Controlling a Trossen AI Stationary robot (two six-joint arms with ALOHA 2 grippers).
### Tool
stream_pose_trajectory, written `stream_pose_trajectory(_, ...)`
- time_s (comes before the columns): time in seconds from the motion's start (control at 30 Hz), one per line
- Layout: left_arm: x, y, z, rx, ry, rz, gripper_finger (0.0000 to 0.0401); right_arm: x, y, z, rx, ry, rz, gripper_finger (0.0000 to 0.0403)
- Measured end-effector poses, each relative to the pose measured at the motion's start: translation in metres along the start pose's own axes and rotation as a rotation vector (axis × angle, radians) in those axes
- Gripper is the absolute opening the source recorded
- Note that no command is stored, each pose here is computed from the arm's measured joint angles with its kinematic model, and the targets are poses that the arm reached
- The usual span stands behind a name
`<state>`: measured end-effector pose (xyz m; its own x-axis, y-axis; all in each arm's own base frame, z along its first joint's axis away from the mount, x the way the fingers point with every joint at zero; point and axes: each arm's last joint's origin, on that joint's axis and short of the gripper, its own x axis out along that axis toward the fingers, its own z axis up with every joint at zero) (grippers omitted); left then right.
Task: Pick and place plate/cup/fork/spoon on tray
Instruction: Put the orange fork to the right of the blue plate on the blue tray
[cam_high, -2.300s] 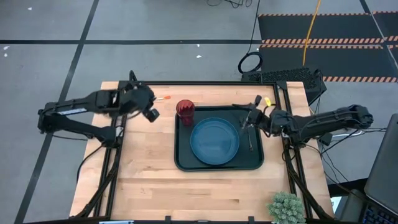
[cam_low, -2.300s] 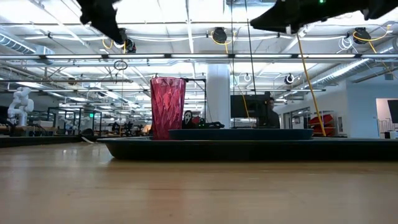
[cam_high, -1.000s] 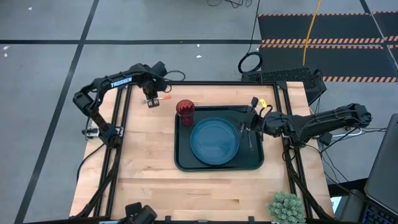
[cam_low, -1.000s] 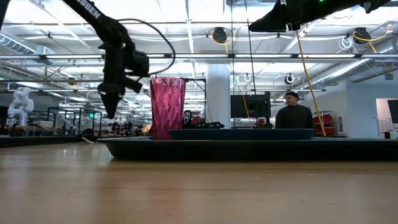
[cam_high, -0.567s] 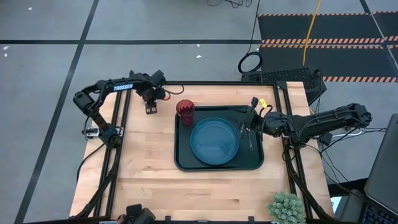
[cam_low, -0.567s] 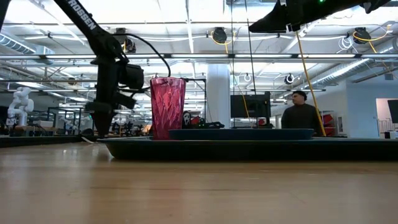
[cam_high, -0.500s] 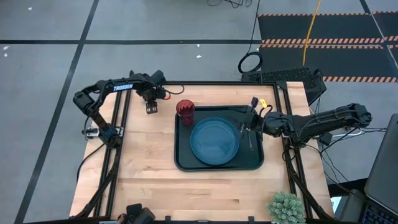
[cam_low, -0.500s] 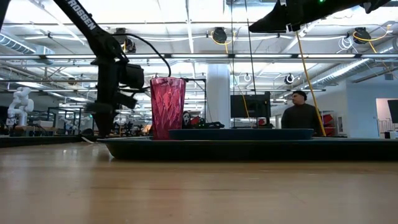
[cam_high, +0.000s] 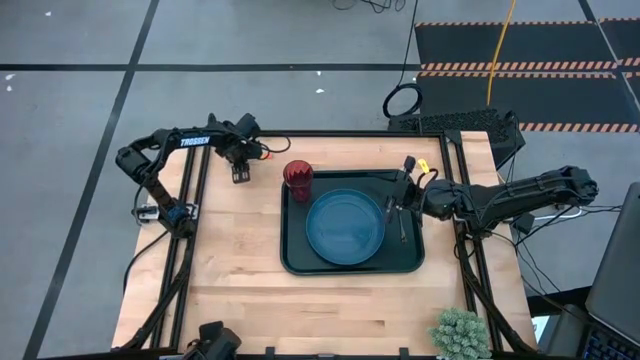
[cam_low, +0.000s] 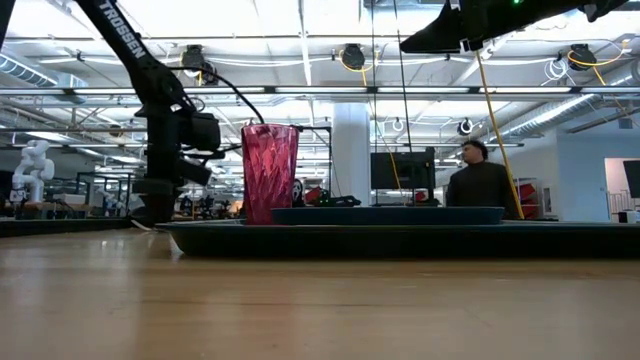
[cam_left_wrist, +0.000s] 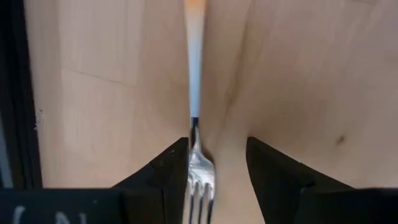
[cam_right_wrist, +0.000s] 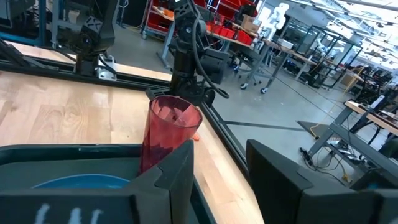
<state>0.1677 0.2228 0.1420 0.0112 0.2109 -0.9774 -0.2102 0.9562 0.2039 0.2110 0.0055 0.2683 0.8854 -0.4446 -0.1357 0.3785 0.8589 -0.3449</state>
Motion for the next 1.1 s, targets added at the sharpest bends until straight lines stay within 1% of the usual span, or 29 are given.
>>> stream_pose_trajectory(0.13, 0.001, 0.007, -0.002, -0.031, -0.029, 0.006, 0.0148, 0.000, 0.000, 0.000, 0.002, 0.000, 0.000, 0.0141)
stream_pose_trajectory(0.27, 0.001, 0.011, -0.005, -0.087, -0.034, 0.020, 0.0137, 0.000, 0.000, 0.000, 0.007, 0.000, 0.000, 0.0141)
stream_pose_trajectory(0.47, 0.002, 0.014, -0.006, -0.127, -0.046, 0.020, 0.0135, 0.000, 0.000, 0.000, 0.004, 0.000, 0.000, 0.0141)
stream_pose_trajectory(0.6, 0.003, 0.012, -0.005, -0.163, -0.083, -0.042, 0.0136, 0.000, 0.000, 0.000, 0.001, 0.000, 0.000, 0.0141)
stream_pose_trajectory(0.8, 0.013, 0.013, -0.002, -0.204, -0.044, -0.059, 0.0136, 0.000, 0.000, 0.000, 0.004, -0.006, 0.000, 0.0141)
stream_pose_trajectory(0.93, 0.014, 0.015, 0.000, -0.226, -0.025, -0.071, 0.0135, 0.000, 0.000, 0.001, 0.004, -0.006, 0.002, 0.0141)
stream_pose_trajectory(1.03, 0.011, 0.018, 0.002, -0.253, -0.016, -0.071, 0.0115, 0.000, 0.000, 0.001, 0.000, -0.007, 0.002, 0.0141)
stream_pose_trajectory(1.1, 0.009, 0.021, 0.002, -0.291, -0.015, -0.075, 0.0085, 0.000, 0.000, 0.001, 0.000, -0.007, 0.002, 0.0141)
